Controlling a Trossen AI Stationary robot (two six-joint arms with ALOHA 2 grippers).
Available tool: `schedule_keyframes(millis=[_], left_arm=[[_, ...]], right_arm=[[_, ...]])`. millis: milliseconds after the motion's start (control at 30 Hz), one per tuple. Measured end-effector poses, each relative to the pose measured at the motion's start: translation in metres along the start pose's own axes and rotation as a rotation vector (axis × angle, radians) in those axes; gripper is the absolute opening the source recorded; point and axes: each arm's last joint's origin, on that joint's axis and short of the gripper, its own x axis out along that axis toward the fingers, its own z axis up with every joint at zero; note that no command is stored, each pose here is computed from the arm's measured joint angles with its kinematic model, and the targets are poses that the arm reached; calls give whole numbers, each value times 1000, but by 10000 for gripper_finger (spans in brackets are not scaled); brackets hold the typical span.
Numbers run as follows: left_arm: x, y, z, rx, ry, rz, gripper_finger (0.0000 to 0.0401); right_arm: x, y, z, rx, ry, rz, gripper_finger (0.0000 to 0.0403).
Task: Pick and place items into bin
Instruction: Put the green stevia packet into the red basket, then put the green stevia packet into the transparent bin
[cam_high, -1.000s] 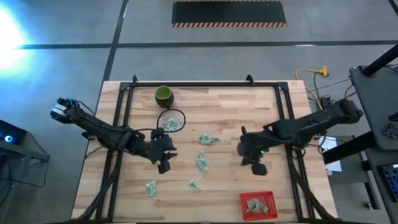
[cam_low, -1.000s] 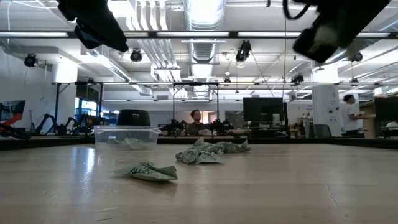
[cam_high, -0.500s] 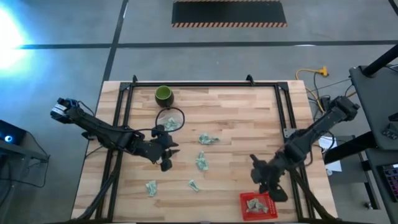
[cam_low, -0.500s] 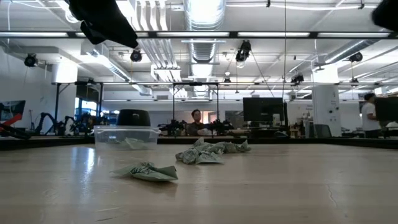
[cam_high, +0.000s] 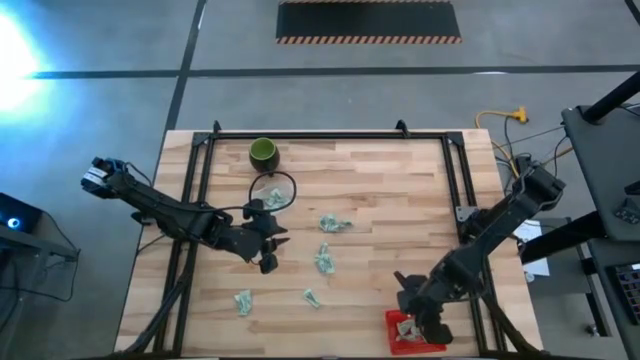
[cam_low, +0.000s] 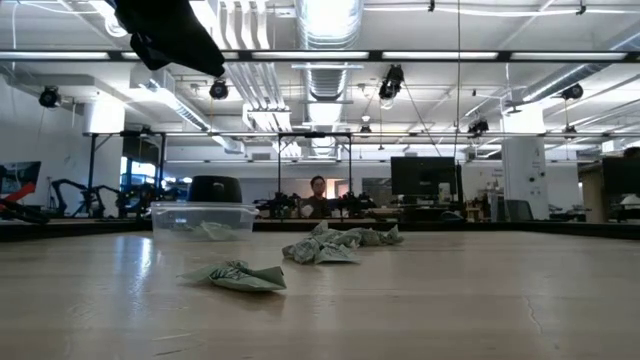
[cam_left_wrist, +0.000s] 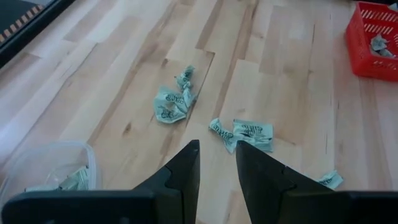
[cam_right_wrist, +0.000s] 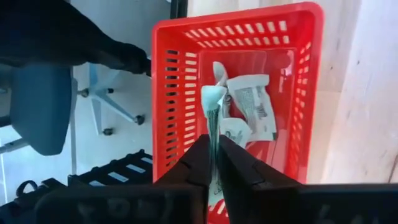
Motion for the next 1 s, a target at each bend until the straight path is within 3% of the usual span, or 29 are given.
schedule_keyframes(millis=[333, 467, 667, 833, 1000], left_arm=[[-2, -7, -7, -8, 188, -255, 87], [-6, -8, -20, -16, 363, -339, 87], [-21, -14, -43, 6, 596, -350, 87], [-30, -23, -52, 20, 625, -372, 87], [-33, -26, -59, -43, 657, -351, 87]], right_arm=[[1, -2, -1, -12, -6, -37, 124], [1, -4, -2, -29, 3, -57, 154], [0, -7, -3, -71, -40, -146, 163], [-4, -7, -1, -102, -109, -195, 156], [-15, -6, -2, -128, -160, -204, 146]])
